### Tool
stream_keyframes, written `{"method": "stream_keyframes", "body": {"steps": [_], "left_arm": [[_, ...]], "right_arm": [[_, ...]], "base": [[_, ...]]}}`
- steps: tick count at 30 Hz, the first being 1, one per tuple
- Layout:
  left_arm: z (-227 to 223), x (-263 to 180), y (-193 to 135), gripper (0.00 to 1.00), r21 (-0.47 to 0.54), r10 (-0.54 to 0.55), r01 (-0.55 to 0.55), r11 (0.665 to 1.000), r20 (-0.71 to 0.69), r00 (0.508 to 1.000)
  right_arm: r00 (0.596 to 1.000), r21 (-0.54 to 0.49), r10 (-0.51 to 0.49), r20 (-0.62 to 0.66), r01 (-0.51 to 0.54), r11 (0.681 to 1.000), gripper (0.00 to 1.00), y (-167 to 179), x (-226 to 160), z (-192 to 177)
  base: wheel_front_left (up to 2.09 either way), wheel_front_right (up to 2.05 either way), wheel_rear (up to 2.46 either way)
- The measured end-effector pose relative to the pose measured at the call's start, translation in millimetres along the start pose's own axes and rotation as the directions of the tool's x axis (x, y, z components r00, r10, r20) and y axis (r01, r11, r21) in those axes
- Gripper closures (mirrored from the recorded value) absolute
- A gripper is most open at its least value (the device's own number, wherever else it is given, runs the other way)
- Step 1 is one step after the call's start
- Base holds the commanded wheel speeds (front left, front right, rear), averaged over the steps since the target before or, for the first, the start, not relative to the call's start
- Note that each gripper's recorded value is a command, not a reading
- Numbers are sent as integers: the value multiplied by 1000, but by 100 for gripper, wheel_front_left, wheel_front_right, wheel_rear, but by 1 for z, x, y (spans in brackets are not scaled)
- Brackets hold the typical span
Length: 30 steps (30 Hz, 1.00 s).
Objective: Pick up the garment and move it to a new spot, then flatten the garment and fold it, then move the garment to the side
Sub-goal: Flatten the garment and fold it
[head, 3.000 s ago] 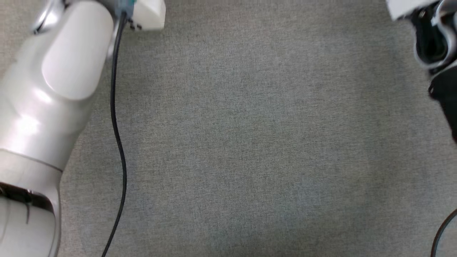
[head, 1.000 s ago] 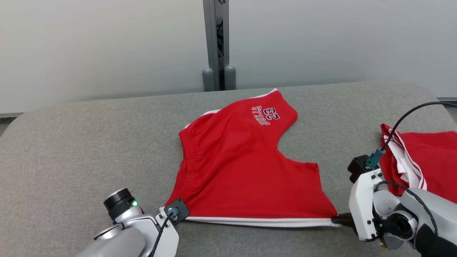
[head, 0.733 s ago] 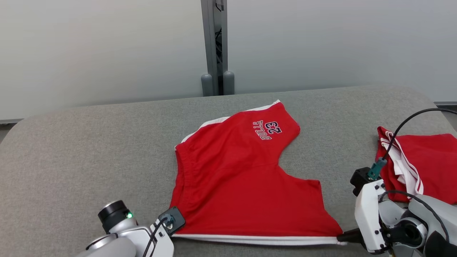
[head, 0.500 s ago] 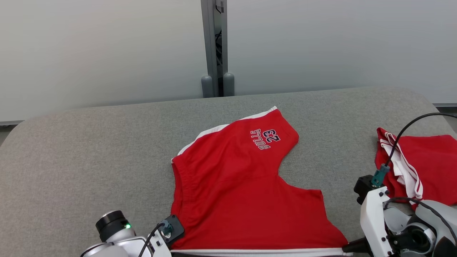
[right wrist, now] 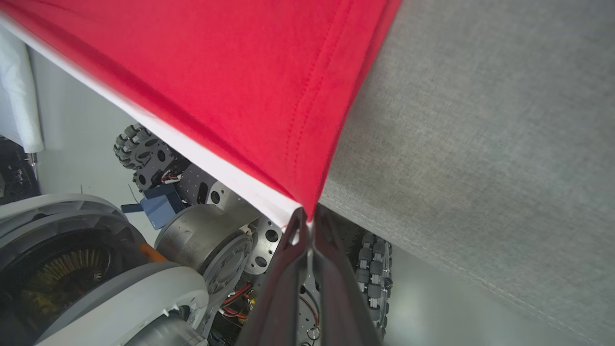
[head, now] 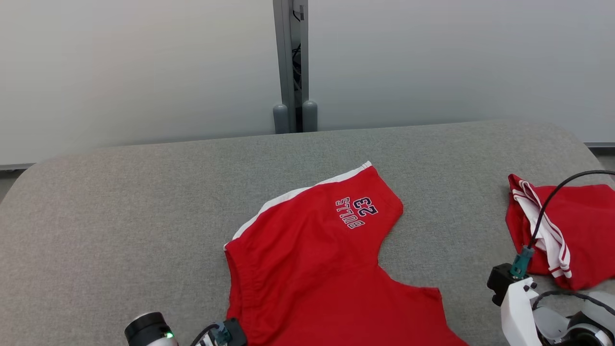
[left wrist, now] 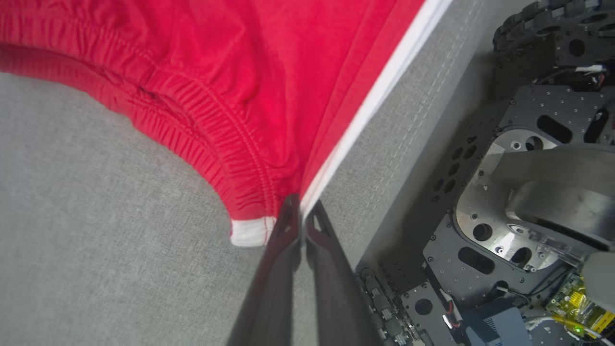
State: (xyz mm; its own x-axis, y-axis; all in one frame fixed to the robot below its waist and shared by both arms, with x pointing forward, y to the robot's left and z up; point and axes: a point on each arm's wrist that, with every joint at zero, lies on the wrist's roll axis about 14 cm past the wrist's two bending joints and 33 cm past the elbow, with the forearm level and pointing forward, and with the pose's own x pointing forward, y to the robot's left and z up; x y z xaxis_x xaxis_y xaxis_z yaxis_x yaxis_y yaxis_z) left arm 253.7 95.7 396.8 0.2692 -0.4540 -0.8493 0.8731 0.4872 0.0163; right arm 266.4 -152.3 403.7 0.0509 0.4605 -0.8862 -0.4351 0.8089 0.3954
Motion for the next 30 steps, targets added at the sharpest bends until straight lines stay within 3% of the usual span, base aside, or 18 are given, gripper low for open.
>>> {"method": "stream_keyframes", "body": {"steps": [8,16,23,27,30], "left_arm": [[0,-1,-8,100,-67,-36,36,997,3,999],[20,-4,6,100,-217,-33,51,975,87,996],[32,-12,8,100,-358,-117,159,920,136,984],[43,-17,11,100,-452,-160,227,862,182,970],[51,-19,23,100,-485,-155,235,843,200,968]], "right_arm": [[1000,15,16,23,-17,1000,100,0,0,-1],[982,7,16,188,-18,1000,100,0,-9,38],[942,25,17,335,-27,999,100,-6,-23,81],[917,30,7,400,-21,999,100,-12,-31,107],[901,24,5,434,-17,1000,100,-15,-32,125]], "base": [[0,0,0],[0,0,0],[0,0,0],[0,0,0],[0,0,0]]}}
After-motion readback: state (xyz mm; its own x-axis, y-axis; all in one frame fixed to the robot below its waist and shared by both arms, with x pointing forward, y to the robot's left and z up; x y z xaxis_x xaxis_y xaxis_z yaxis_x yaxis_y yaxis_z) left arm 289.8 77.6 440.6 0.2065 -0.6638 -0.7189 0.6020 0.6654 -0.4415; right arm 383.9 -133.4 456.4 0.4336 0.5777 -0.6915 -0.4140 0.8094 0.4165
